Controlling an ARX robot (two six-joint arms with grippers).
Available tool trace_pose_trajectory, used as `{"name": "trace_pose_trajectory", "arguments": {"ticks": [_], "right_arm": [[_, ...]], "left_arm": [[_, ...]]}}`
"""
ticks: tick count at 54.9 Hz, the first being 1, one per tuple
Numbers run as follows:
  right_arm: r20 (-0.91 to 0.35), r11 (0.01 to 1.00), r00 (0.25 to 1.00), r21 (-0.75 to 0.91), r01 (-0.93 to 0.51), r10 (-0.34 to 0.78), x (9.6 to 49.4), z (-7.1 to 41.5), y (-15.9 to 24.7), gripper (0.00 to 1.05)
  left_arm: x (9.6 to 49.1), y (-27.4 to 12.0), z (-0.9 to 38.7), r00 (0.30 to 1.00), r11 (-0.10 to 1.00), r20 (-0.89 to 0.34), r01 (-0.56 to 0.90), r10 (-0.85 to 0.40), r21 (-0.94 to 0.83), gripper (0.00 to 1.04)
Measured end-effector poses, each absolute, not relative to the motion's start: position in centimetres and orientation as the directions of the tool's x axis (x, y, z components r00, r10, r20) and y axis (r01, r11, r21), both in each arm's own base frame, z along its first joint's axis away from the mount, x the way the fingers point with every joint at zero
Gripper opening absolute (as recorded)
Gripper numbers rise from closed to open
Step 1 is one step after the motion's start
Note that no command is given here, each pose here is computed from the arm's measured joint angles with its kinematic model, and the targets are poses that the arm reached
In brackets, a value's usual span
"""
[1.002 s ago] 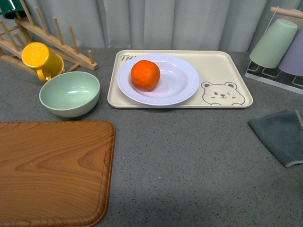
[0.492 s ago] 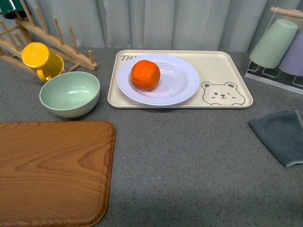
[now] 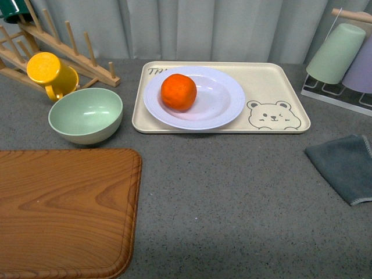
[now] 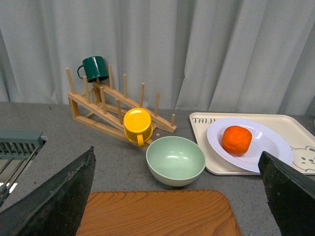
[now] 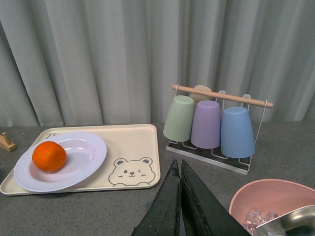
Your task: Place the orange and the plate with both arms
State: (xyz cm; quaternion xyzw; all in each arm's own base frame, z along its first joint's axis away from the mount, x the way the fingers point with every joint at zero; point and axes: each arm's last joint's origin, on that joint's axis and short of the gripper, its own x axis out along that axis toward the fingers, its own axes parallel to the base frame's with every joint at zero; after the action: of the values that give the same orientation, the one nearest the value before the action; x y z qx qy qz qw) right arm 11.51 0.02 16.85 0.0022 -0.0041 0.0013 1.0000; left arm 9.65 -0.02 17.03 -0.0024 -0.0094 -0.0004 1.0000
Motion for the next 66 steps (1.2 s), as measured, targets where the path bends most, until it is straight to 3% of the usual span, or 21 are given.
{"name": "trace_pose_trajectory", "arguments": {"ticks": [33,53,62,66], "right_arm": [[0.005,1.000,1.000,0.002,-0.003,0.003,9.8,16.6,0.0,0.02],[0.004,1.000,1.000,0.002,-0.003,0.003,9.8,16.5,0.0,0.62],[0.004,1.000,1.000,0.002,-0.003,0.003,9.8,16.5,0.0,0.95],[0.004,1.000,1.000,0.002,-0.003,0.003,9.8,16.5,0.0,0.97]], "left_arm": [[9.7,0.0,17.0,1.000,1.000,0.019,0.001,-0.001,-0.005,0.98],[9.7,0.0,17.0,1.000,1.000,0.019,0.001,-0.001,-0.005,0.98],[9.7,0.0,17.0,1.000,1.000,0.019,0.001,-0.001,-0.005,0.98],[9.7,0.0,17.0,1.000,1.000,0.019,0.001,-0.001,-0.005,0.98]]}}
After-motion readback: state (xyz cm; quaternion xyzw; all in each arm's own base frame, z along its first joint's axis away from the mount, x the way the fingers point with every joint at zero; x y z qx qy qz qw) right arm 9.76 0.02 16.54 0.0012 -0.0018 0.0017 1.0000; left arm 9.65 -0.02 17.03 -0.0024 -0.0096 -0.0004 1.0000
